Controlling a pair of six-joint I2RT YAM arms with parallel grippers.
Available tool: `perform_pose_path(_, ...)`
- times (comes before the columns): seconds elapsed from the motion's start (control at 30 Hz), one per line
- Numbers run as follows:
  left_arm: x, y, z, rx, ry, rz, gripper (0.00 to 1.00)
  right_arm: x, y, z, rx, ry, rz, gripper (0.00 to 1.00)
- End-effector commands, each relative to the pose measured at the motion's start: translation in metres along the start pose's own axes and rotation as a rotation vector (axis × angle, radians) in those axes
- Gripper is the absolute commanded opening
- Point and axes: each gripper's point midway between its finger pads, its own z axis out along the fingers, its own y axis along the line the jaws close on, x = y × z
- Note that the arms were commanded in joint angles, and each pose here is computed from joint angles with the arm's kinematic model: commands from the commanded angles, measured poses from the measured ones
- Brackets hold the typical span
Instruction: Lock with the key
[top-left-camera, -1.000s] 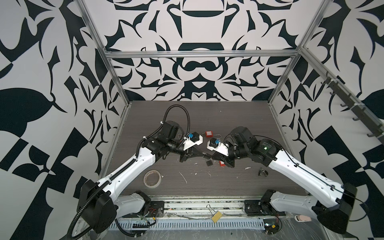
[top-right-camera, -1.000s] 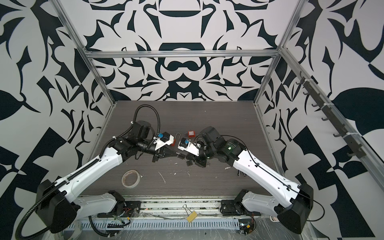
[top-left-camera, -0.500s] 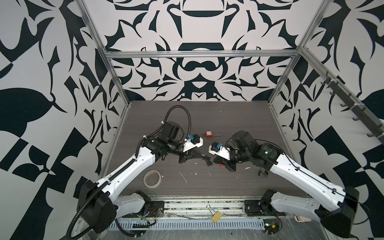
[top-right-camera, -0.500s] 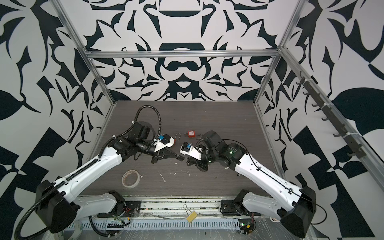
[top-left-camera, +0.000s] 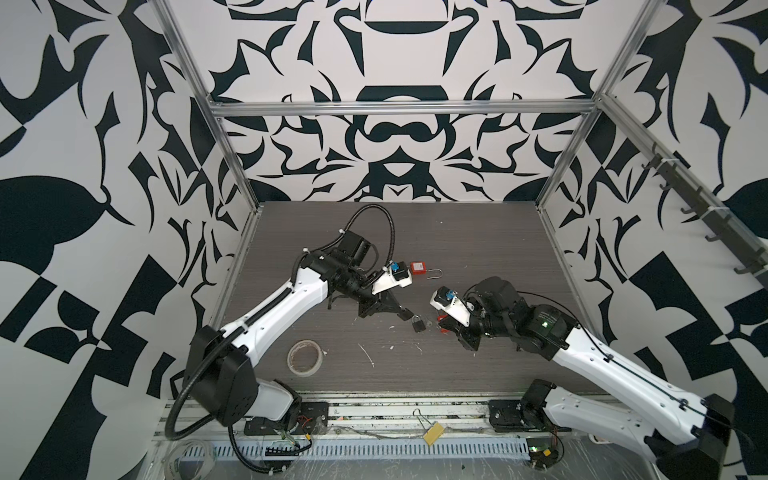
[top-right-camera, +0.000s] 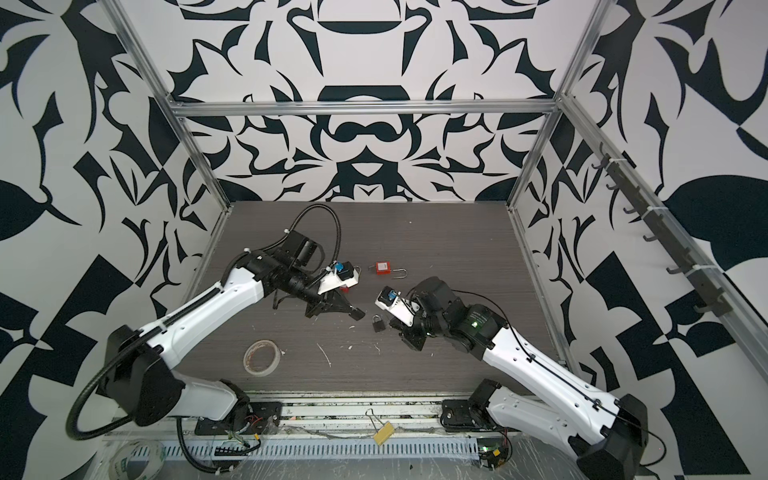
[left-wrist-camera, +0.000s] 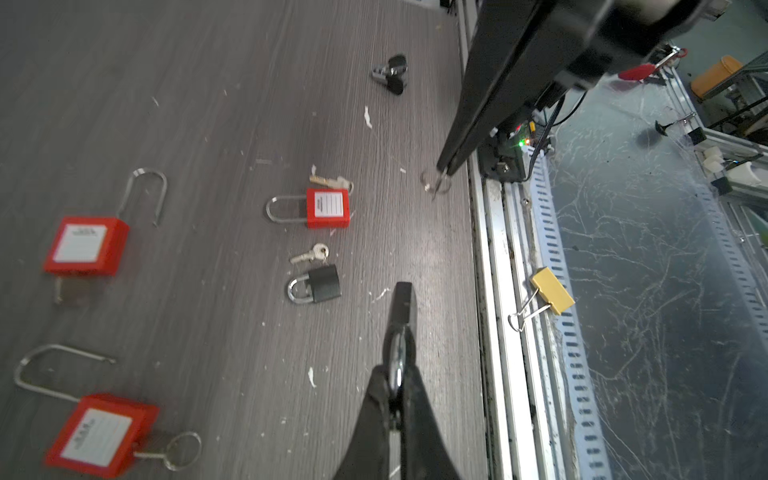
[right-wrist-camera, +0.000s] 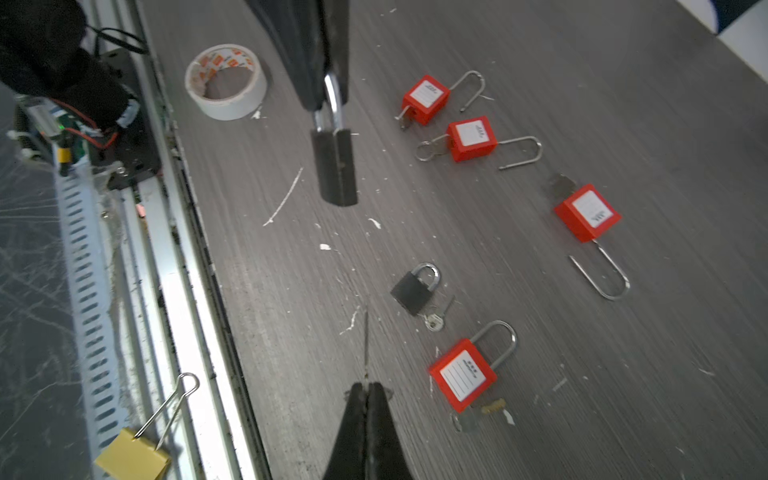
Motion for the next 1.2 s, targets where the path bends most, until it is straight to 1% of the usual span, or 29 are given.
perform_pose_path(0.0,0.031,-0.009,0.005,0.077,0.157,-0.139,0.00,-0.009,-0.023,-0.006,0.136,-0.045,0.124,0.00)
perform_pose_path(0.1,0.045,0.000,0.017,0.107,0.235,-0.218,0.00,-0.001,-0.027,0.000,0.156,-0.011,0.206,0.00)
perform_pose_path(0.23,0.063,0.010,0.033,0.133,0.338,-0.274,0.00,0.010,-0.036,0.002,0.211,0.027,0.307,0.00)
perform_pose_path(0.3,0.072,0.016,0.043,0.144,0.379,-0.299,0.00,0.011,-0.038,0.001,0.228,0.020,0.344,0.00)
perform_pose_path(0.4,0.079,0.022,0.053,0.163,0.420,-0.327,0.00,0.009,-0.035,0.002,0.214,-0.013,0.382,0.00)
perform_pose_path(0.57,0.086,0.032,0.068,0.181,0.455,-0.358,0.00,0.012,-0.029,0.005,0.198,-0.015,0.396,0.00)
perform_pose_path(0.83,0.101,0.042,0.083,0.204,0.511,-0.403,0.00,0.017,-0.026,0.019,0.197,0.032,0.436,0.00)
perform_pose_path(1.17,0.099,0.065,0.093,0.163,0.520,-0.386,0.00,0.022,-0.022,0.033,0.188,0.054,0.501,0.00)
